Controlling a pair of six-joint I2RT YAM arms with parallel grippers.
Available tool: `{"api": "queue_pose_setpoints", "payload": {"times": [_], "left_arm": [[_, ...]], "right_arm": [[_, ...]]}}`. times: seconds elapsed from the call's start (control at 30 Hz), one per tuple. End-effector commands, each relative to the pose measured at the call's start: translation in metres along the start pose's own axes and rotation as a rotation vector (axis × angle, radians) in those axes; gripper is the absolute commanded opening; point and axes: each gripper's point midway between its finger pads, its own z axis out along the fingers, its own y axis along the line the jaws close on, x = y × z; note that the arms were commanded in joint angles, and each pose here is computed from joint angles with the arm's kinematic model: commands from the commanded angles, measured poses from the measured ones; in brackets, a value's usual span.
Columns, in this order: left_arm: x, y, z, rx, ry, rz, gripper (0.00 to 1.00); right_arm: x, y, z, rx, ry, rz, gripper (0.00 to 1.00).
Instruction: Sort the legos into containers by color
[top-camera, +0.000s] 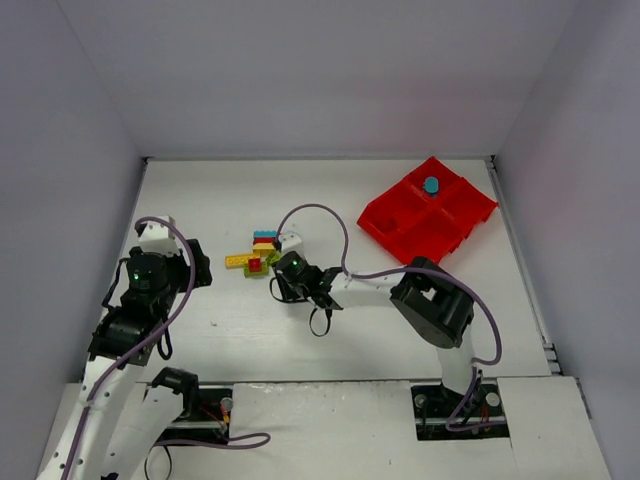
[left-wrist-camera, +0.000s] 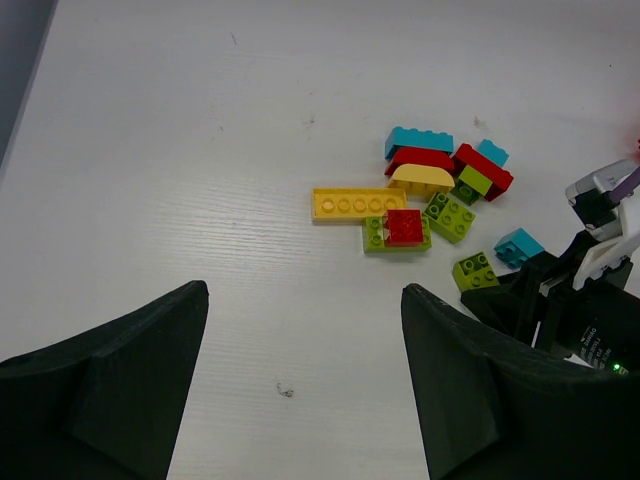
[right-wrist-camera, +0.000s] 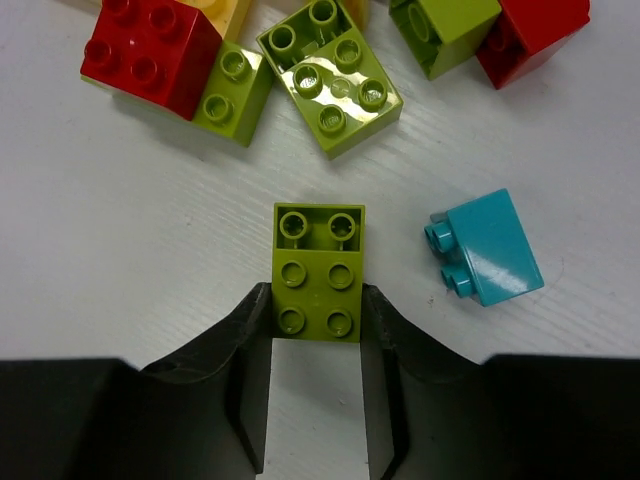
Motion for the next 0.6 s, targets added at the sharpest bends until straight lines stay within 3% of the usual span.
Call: {"api": "queue_pose_setpoints", "payload": {"times": [0.0, 0.03, 0.07, 0.23, 0.37, 0.4, 0.57], "left_arm": [[-0.022, -0.003, -0.002, 0.006, -0.066, -0.017, 0.71], [-0.023, -0.003, -0.002, 0.006, -0.067, -0.017, 0.71], [-0.023, -0.003, -0.002, 0.008, -0.067, -0.017, 0.71], [-0.022, -0.004, -0.002, 0.011, -0.066, -0.017, 0.71], [-0.022, -0.004, -0.001, 0.010, -0.065, -0.017, 0.71], [-0.022, -0.004, -0.002, 0.011, -0.066, -0.017, 0.72], [-0.023, -0.003, -0.003, 0.010, -0.068, -0.018, 0.71]], "right_arm": [[-0.019, 0.000, -0.001, 0.028, -0.057, 0.013, 0.15], [-0.028, 0.000, -0.007, 0.024, -0.078, 0.005, 0.06], [-0.035, 0.000, -0.012, 0.027, -0.096, -0.002, 0.03], [-0.105, -0.030, -0.060, 0.077, -0.255, -0.002, 0.00], [-0.153, -0.098, -0.095, 0.183, -0.346, 0.042, 0.00], [-0.167, -0.133, -0.108, 0.242, -0.378, 0.078, 0.00], [-0.179, -0.252, -0.147, 0.448, -0.423, 0.186, 0.00]]}}
